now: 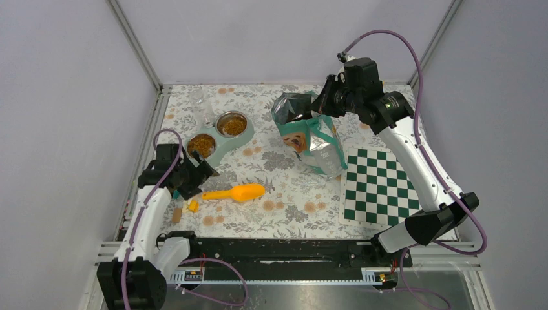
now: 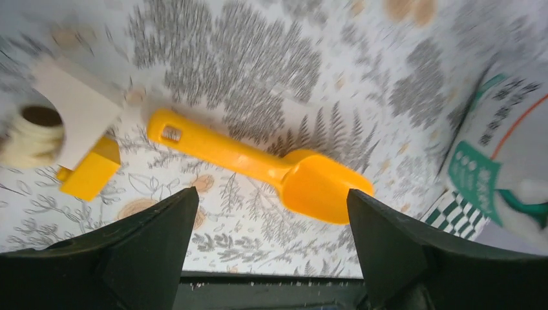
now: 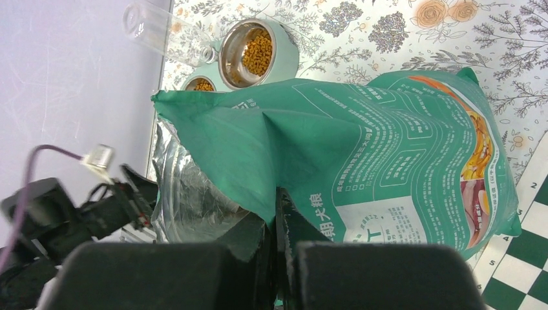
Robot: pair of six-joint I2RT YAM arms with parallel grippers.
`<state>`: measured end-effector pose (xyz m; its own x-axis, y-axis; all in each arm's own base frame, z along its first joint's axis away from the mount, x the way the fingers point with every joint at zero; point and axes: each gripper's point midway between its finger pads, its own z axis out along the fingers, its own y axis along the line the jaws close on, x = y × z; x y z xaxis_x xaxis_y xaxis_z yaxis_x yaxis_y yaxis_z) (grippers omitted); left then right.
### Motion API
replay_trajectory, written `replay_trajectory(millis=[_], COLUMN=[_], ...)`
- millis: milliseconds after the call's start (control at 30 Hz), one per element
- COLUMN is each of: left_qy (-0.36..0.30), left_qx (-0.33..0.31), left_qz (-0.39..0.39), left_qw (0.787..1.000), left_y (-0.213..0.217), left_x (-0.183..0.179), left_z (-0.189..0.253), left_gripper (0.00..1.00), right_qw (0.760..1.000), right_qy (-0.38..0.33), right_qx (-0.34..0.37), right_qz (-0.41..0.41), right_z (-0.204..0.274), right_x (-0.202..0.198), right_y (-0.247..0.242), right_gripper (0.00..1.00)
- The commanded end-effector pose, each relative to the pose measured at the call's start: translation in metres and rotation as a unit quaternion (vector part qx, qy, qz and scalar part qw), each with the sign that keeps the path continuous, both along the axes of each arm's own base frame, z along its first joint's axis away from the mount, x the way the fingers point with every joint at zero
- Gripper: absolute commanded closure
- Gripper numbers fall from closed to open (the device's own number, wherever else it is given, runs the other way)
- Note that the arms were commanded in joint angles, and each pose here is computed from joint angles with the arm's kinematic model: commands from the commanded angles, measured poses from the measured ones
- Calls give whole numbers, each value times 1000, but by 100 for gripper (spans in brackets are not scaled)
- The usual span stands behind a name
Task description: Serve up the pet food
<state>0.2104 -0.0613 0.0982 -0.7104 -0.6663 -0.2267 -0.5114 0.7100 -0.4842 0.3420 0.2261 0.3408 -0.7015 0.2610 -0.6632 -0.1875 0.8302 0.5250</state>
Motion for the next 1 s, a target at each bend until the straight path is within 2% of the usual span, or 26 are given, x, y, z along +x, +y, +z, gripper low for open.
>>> replay_trajectory(millis=[0,100,233,333,433,533,600,800,967], left_qy=[-80,-158,-275,-359,-436,-492,-509,-488,-449], left_qx=[77,42,-8,-48,-83,-83,-69,-34,37], left_qz=[28,-25,-104,-153,-204,-250,-284,-325,-351], left_qw=[993,986,956,919,873,830,810,810,821], left_y=[28,7,-33,-65,-101,-134,-157,-202,-208], left_x=[19,34,53,63,69,70,73,94,101], left_z=[58,99,162,212,260,296,306,294,261], left_gripper=[12,10,11,11,12,12,12,15,20], right_qw=[998,996,992,988,982,974,969,963,967], right_qy=[-55,-60,-62,-72,-90,-99,-103,-106,-106], right_qx=[30,31,38,37,33,23,17,10,9], right_qz=[17,50,103,130,164,200,222,248,230], right_z=[39,40,43,48,55,59,60,61,64], right_x=[-12,-16,-24,-31,-41,-52,-58,-63,-56], right_y=[-2,5,17,21,27,35,43,57,57], right_gripper=[100,100,100,100,100,100,100,100,100])
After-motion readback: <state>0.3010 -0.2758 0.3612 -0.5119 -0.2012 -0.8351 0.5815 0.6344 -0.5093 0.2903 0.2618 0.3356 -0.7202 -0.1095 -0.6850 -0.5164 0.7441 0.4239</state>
